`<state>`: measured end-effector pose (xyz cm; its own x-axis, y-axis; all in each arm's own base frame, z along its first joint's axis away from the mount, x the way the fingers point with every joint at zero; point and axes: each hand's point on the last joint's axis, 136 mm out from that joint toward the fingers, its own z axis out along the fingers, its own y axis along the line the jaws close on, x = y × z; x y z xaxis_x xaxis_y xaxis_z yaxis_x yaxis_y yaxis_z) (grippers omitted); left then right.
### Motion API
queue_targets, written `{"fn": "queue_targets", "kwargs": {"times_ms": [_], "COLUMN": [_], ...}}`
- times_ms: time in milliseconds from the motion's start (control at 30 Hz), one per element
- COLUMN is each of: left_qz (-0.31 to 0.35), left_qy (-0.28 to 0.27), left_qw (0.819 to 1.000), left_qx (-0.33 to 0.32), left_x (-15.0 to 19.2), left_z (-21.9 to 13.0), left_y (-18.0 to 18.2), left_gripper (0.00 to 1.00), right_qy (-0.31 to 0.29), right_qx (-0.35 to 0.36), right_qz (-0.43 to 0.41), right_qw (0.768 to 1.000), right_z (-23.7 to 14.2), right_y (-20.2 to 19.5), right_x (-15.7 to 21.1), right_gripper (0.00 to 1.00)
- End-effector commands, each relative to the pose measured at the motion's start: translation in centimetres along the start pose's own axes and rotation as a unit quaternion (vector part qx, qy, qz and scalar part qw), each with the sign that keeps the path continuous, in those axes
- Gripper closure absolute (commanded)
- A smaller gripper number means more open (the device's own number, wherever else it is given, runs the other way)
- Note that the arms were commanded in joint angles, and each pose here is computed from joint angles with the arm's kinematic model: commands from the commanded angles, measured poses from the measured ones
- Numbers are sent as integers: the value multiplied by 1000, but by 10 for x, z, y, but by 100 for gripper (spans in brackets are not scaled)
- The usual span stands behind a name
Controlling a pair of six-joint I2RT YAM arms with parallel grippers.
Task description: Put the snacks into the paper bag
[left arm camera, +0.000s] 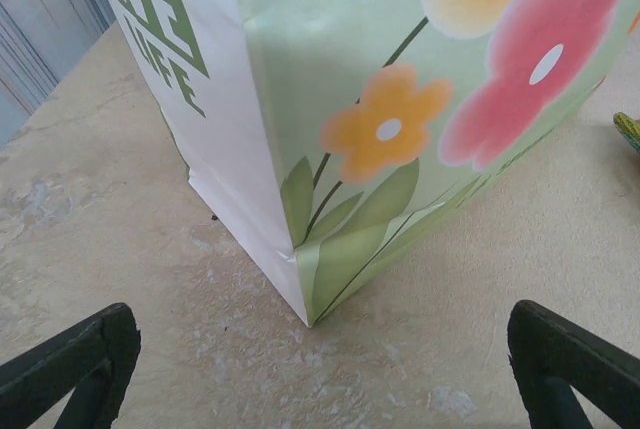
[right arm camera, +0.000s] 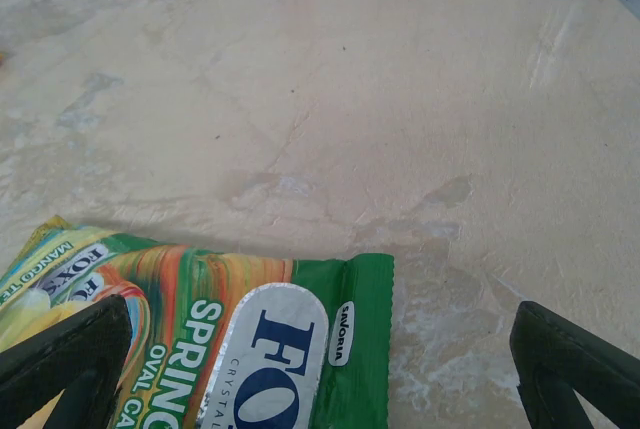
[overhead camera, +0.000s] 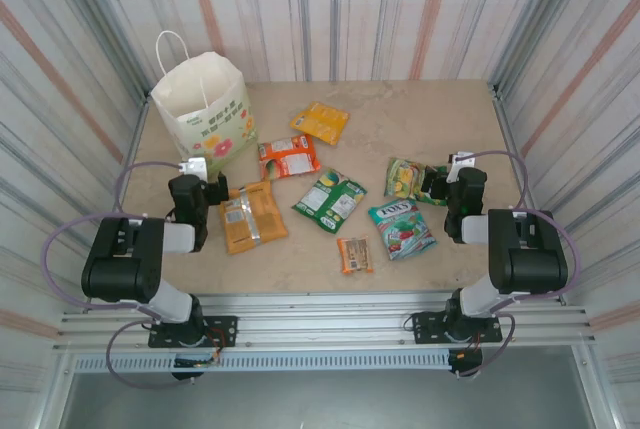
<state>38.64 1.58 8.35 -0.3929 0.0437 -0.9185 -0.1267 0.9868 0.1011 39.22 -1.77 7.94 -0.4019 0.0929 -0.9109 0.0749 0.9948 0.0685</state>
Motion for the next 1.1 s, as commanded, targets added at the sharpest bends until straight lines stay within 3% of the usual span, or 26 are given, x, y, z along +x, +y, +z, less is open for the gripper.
{"fn": "queue_targets", "kwargs": {"times_ms": [0, 1067], "left_qz": [-4, -4], "left_qy": [-14, -13], "left_qw": [1000, 1000], "left_qx": [8, 8], "left_x": [-12, -11], "left_z": [0, 0], "left_y": [-4, -4], "left_gripper": [1, 1], "right_qy": [-6, -6], "right_qx": [-6, -6], "right_qz": [6, 8], "right_qw": [1000, 1000], "right_z": [1, 1], "right_y": [2, 2], "right_x": [-3, -3], "right_gripper": [1, 1]}}
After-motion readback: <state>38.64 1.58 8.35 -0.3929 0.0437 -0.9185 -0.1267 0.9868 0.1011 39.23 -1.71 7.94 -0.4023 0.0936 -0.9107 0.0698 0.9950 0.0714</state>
